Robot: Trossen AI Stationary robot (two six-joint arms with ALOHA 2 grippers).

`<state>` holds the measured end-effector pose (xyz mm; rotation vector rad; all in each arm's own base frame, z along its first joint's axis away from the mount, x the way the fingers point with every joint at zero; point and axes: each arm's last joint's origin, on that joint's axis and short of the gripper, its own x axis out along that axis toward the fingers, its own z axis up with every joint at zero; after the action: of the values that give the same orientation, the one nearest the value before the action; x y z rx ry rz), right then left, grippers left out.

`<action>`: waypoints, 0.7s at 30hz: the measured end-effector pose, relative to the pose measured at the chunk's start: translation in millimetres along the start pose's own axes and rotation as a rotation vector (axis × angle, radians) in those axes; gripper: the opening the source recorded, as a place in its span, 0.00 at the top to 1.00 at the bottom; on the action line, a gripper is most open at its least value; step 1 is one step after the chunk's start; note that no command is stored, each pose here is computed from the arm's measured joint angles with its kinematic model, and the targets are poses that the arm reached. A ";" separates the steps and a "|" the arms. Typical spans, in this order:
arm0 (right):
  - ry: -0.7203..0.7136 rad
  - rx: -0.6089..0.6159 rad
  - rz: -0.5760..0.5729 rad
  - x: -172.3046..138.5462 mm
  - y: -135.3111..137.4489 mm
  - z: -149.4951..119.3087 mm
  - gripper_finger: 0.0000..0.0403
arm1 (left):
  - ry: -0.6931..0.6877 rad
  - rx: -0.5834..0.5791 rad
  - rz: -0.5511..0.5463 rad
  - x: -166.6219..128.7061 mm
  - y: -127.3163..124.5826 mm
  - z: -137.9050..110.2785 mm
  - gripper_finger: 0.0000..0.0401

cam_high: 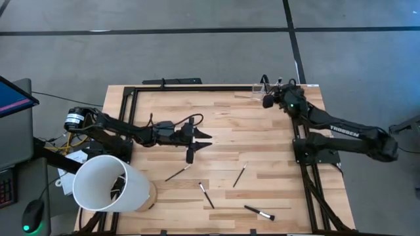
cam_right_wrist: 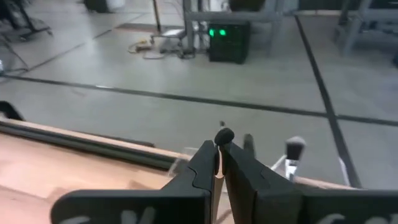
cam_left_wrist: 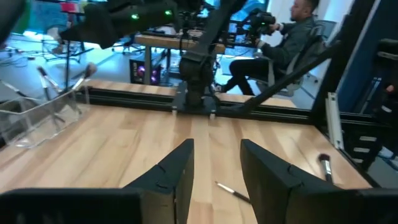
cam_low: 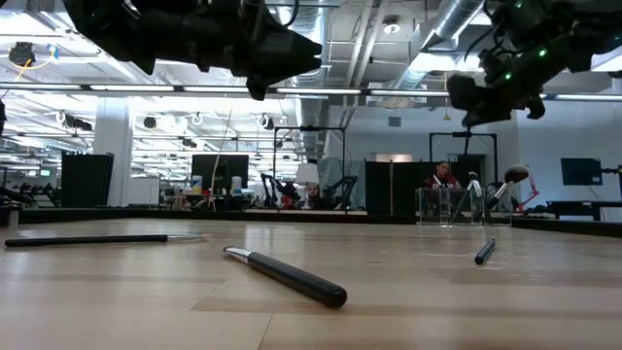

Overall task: Put items in baskets/containers
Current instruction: Put the black eyeshadow brush into the middle section of the transparent organizer

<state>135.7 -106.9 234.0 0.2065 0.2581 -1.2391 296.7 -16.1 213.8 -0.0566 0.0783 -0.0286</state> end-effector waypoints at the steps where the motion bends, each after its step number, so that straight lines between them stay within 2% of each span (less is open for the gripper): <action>1: -0.003 -0.011 -0.010 2.2 -1.0 0.6 0.96 | -0.003 -0.001 0.008 0.0 2.4 0.4 0.68; 6: -0.011 -0.012 -0.015 13.2 -6.6 3.7 0.97 | -0.010 -0.036 0.051 -0.1 17.1 1.6 0.68; 13: 0.055 -0.017 -0.023 37.1 -15.3 -2.1 0.96 | -0.016 -0.068 0.042 -1.4 36.2 3.2 0.69; 21: 0.114 -0.017 -0.007 61.1 -16.9 -12.8 0.96 | -0.014 -0.090 0.012 -1.8 38.9 3.3 0.70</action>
<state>137.1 -163.6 203.0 0.2622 0.3684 -1.2329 296.2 22.9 215.0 -0.1460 0.0659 -0.0130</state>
